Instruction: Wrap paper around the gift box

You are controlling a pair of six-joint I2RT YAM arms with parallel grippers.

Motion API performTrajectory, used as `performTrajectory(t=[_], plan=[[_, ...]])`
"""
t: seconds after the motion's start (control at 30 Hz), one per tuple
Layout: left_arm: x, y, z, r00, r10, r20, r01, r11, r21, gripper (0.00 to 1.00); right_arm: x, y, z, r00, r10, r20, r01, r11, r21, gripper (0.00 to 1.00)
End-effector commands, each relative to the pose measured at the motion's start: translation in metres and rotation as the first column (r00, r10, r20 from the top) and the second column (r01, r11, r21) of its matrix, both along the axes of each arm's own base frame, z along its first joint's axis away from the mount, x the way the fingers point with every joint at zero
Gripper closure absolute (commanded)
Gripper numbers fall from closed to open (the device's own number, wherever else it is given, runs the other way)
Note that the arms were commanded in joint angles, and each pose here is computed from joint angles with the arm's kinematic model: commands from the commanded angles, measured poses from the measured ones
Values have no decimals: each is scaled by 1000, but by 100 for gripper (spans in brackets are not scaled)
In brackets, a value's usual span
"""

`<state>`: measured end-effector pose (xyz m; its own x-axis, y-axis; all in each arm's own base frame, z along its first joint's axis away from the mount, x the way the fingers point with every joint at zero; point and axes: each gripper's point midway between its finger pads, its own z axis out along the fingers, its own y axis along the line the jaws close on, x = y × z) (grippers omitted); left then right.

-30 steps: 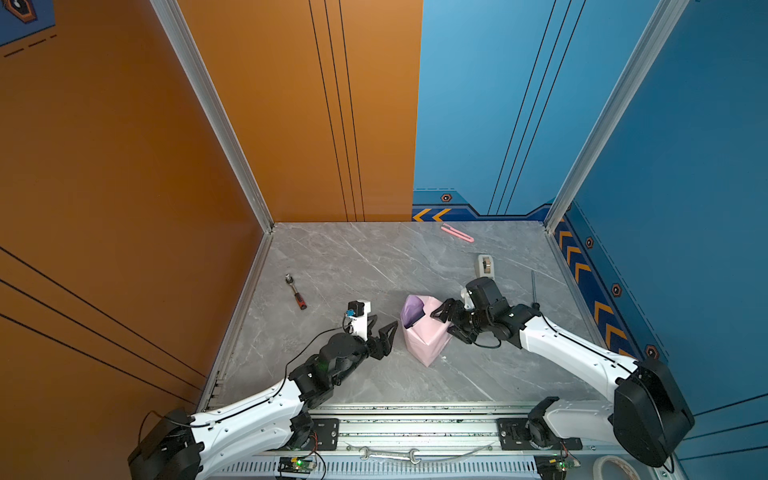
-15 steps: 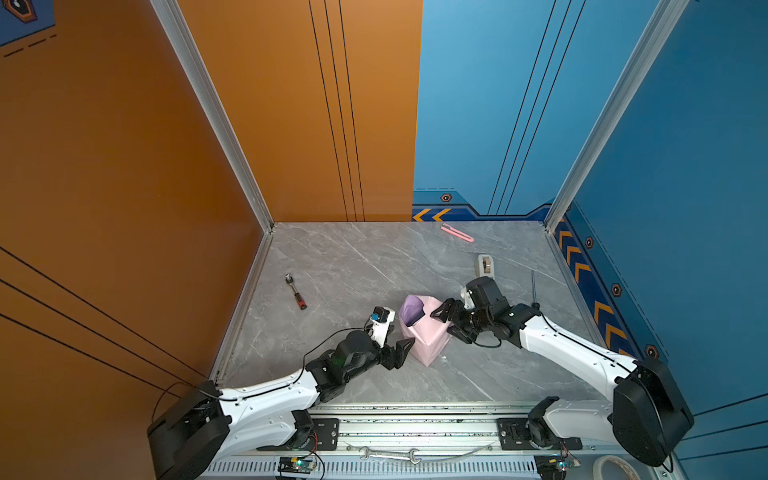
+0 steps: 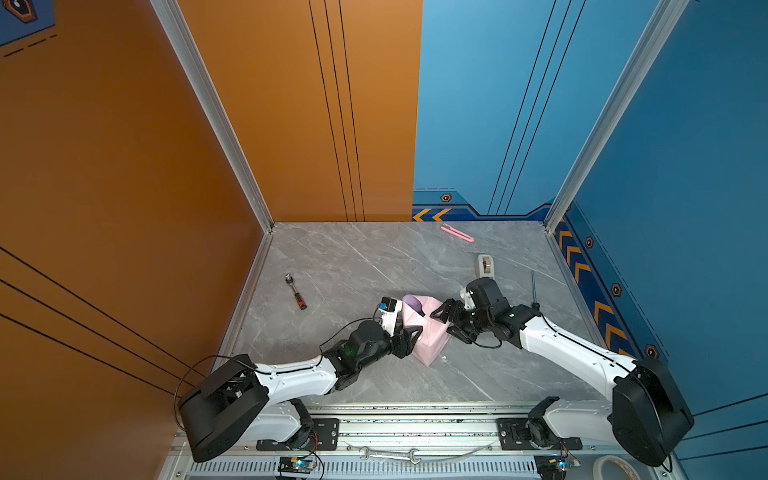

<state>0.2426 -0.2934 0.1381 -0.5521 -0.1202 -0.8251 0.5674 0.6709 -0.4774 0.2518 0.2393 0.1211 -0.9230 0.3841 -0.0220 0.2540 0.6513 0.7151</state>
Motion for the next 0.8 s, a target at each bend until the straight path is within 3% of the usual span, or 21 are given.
performTrajectory(t=[0.0,0.17,0.23,0.33,0.4,0.47,0.5,0.53,0.7,0.77], plan=[[5,-4,1,1000,4,-28,-4,1000,-17,48,-14,-10,-21,998,10,-59,-13,998,-53,22],[8,-4,8,1000,16,-10,-17,999,-29,77,-16,-11,-23,998,8,-60,-11,999,-53,22],[9,-4,10,1000,15,-7,-15,999,-30,84,-16,-12,-23,998,5,-60,-8,999,-53,22],[12,-4,10,1000,19,-9,-19,999,-35,84,-15,-12,-23,998,5,-58,-8,999,-53,22],[14,-4,9,1000,26,-17,-27,999,-43,74,-15,-12,-23,998,4,-58,-7,999,-51,23],[16,-4,10,999,34,-25,-35,998,-51,58,-14,-12,-22,998,5,-55,-8,999,-50,23],[17,-4,10,999,34,-28,-35,998,-55,58,-15,-12,-22,998,6,-56,-9,999,-49,22],[18,-4,11,999,37,-30,-39,997,-62,61,-15,-13,-22,998,4,-57,-7,999,-50,22],[27,-1,13,998,48,-41,-52,992,-114,95,-15,-13,-23,998,6,-58,-9,999,-50,22],[28,-5,16,999,30,-38,-34,991,-130,100,-16,-13,-24,998,8,-61,-11,999,-51,22]])
